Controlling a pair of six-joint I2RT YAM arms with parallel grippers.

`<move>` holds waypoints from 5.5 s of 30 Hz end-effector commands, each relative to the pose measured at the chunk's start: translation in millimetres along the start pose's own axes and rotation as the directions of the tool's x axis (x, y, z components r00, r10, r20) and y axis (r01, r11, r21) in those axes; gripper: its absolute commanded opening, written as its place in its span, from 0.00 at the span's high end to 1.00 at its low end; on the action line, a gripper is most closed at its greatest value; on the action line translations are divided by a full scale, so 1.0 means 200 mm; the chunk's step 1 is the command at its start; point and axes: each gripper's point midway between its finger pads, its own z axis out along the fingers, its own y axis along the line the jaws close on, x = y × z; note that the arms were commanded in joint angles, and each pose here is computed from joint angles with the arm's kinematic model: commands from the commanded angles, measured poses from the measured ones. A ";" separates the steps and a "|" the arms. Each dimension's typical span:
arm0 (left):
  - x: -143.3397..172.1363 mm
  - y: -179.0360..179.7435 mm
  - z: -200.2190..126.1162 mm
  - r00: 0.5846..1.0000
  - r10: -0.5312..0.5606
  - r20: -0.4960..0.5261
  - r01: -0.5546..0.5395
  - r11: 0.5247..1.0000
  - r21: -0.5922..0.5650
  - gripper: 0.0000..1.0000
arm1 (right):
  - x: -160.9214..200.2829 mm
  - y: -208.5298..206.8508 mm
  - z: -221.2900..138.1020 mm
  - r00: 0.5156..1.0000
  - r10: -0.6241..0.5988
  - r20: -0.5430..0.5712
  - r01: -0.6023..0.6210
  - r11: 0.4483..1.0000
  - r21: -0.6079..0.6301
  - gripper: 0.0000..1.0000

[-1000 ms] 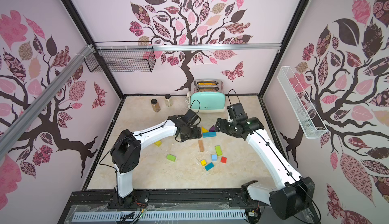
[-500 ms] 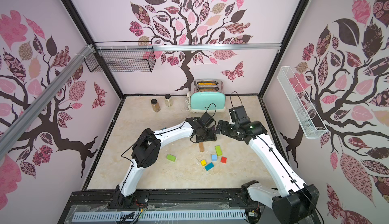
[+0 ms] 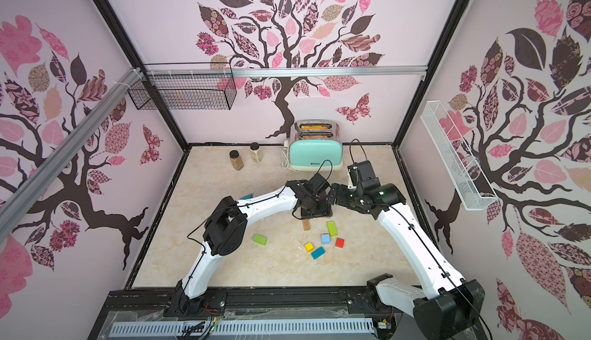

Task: Assemble a carrot with building blocks
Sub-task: Place the building block at the center of the board, then adjust the building block at the center of the board, then assemble the building block at the center of the board.

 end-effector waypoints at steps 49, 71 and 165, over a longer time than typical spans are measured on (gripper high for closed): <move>0.02 0.21 -0.75 0.956 0.023 0.294 -0.063 0.990 0.126 0.02 | 0.31 -0.17 0.43 0.954 0.055 -0.294 -0.022 0.994 0.111 0.38; 0.05 0.34 -0.78 0.963 -0.045 0.265 -0.001 0.985 0.173 0.02 | 0.62 -0.20 0.82 0.876 -0.068 -0.477 0.174 0.968 0.181 0.50; -0.01 0.41 -0.91 0.943 -0.078 0.324 0.015 0.981 0.191 0.02 | 0.37 -0.10 1.01 0.908 -0.129 -0.398 0.234 0.945 0.227 0.61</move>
